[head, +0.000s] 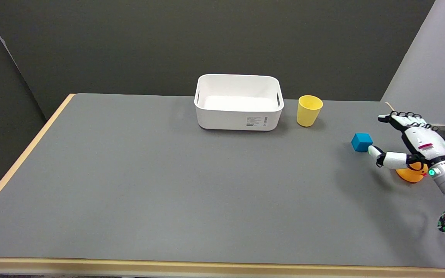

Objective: Pick up the cube.

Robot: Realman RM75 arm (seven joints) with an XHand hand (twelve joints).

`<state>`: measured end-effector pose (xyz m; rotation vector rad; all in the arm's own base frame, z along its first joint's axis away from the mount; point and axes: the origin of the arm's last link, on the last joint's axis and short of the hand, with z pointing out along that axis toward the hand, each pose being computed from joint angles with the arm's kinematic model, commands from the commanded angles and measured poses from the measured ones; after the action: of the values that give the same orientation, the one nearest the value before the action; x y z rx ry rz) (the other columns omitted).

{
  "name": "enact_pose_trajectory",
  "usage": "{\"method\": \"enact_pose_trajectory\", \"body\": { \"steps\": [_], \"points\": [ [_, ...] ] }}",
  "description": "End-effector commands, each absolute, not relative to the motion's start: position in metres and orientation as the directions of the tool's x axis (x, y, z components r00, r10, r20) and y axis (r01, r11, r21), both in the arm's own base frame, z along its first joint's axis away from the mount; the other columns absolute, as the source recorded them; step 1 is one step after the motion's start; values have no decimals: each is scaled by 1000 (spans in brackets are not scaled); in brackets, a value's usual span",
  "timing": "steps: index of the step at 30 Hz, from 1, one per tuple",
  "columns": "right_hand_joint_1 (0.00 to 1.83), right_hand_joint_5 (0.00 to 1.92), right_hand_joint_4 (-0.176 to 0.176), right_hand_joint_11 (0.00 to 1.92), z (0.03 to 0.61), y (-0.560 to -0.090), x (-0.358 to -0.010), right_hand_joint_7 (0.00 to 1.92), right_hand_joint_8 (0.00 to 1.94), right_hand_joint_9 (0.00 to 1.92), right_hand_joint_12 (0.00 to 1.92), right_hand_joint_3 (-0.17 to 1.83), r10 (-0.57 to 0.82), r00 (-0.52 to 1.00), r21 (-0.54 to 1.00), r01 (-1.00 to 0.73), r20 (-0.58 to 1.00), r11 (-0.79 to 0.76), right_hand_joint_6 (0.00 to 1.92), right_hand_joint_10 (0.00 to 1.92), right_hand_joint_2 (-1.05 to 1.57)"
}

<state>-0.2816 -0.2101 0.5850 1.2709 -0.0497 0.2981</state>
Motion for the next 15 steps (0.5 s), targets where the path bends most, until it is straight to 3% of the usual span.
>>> {"method": "enact_pose_trajectory", "body": {
  "steps": [1,15],
  "points": [
    [503,202,29,-1,608,-238,-291,177,365,37,1062,954,-56,987,939,-127,153,320,480,644,558],
    [495,199,29,-1,610,-241,-290,177,349,51,1075,954,-51,988,937,-124,149,327,472,644,567]
  ]
}}
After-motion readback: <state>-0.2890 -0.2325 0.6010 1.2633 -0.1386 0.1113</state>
